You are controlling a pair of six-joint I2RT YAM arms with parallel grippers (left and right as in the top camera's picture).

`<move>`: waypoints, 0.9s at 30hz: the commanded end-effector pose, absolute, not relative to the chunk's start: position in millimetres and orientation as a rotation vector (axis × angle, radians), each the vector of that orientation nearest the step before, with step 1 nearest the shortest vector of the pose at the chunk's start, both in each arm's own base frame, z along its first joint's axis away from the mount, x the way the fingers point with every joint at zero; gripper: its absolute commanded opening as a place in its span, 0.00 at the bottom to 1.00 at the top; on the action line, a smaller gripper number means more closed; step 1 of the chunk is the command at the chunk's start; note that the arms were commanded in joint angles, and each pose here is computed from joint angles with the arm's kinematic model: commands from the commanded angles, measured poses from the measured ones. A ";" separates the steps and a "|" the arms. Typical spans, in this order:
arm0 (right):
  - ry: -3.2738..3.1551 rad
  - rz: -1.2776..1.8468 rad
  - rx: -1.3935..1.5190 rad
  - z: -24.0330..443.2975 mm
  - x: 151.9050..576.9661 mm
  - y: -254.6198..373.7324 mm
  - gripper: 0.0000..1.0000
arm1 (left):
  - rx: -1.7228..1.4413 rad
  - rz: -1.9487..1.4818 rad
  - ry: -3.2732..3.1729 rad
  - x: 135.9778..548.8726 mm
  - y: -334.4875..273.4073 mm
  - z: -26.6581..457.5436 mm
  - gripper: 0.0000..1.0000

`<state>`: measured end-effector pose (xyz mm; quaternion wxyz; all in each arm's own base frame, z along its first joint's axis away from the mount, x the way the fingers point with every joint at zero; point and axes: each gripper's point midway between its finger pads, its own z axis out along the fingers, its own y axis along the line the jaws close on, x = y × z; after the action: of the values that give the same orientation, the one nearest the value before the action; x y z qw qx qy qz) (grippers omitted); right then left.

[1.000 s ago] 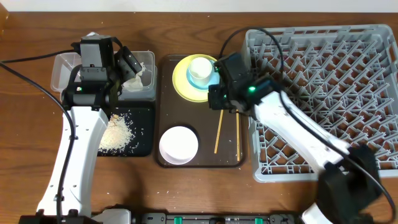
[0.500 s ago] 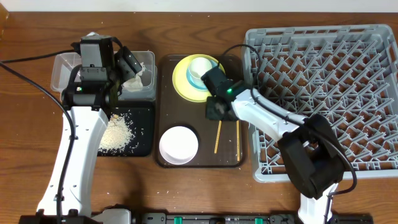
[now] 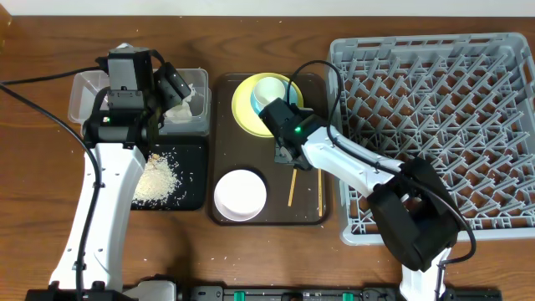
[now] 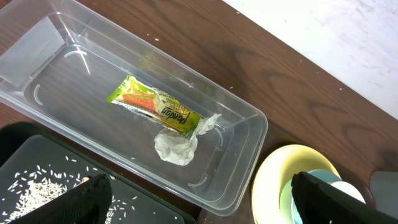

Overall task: Sort waste into correct bins and load items into the dishwasher rack
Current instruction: 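Lower the right gripper and grasp one wooden chopstick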

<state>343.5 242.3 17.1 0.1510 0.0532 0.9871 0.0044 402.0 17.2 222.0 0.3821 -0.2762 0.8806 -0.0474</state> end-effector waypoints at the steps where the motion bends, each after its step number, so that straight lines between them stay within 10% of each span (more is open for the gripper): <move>1: 2.820 -0.026 0.203 10.7 342.9 236.1 0.19 | -0.708 -0.115 2.234 404.8 20.1 226.5 0.95; 27: 2.754 0.062 0.144 41.0 353.4 239.6 0.01 | -0.708 -0.115 2.234 404.8 20.1 226.5 0.95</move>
<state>339.1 234.9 6.2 0.1570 0.0674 0.9853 0.0017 402.0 17.2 222.0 0.3821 -0.2762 0.8806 -0.0474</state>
